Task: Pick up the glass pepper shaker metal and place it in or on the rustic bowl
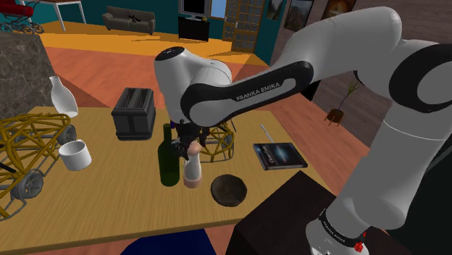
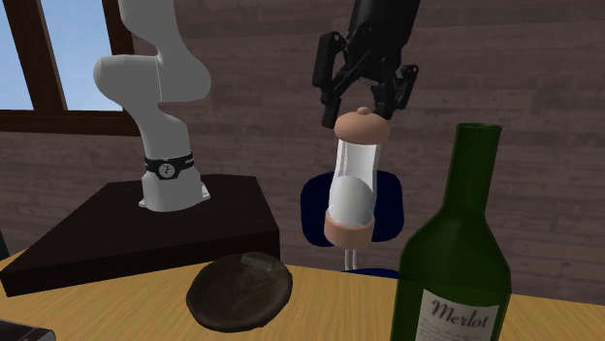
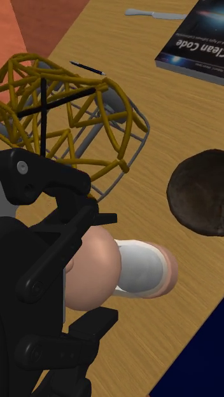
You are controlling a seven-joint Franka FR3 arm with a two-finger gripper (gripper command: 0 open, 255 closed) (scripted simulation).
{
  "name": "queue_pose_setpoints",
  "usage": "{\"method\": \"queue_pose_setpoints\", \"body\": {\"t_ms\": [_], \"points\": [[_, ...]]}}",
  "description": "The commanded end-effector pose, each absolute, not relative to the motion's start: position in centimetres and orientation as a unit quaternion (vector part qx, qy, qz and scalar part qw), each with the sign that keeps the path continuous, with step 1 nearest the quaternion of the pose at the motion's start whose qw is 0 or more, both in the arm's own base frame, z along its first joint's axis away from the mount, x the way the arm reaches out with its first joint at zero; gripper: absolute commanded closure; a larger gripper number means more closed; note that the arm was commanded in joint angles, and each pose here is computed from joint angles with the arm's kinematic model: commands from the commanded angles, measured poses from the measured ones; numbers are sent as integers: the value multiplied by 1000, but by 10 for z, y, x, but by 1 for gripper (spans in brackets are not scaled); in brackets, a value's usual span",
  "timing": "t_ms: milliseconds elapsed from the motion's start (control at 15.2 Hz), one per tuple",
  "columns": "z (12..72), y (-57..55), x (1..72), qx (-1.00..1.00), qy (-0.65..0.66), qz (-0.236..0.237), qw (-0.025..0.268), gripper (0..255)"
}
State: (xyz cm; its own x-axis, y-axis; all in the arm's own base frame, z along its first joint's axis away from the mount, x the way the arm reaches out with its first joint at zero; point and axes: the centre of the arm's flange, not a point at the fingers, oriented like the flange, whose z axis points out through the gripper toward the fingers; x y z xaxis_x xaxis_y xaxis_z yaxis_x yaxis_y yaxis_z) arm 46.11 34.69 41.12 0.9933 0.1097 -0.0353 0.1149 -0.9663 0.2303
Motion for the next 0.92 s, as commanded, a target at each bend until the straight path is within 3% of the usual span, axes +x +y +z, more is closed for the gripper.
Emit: {"method": "queue_pose_setpoints", "body": {"t_ms": [0, 858], "points": [[418, 322, 447, 991, 56, -11, 117, 255], [453, 188, 374, 991, 56, -11, 117, 255]]}}
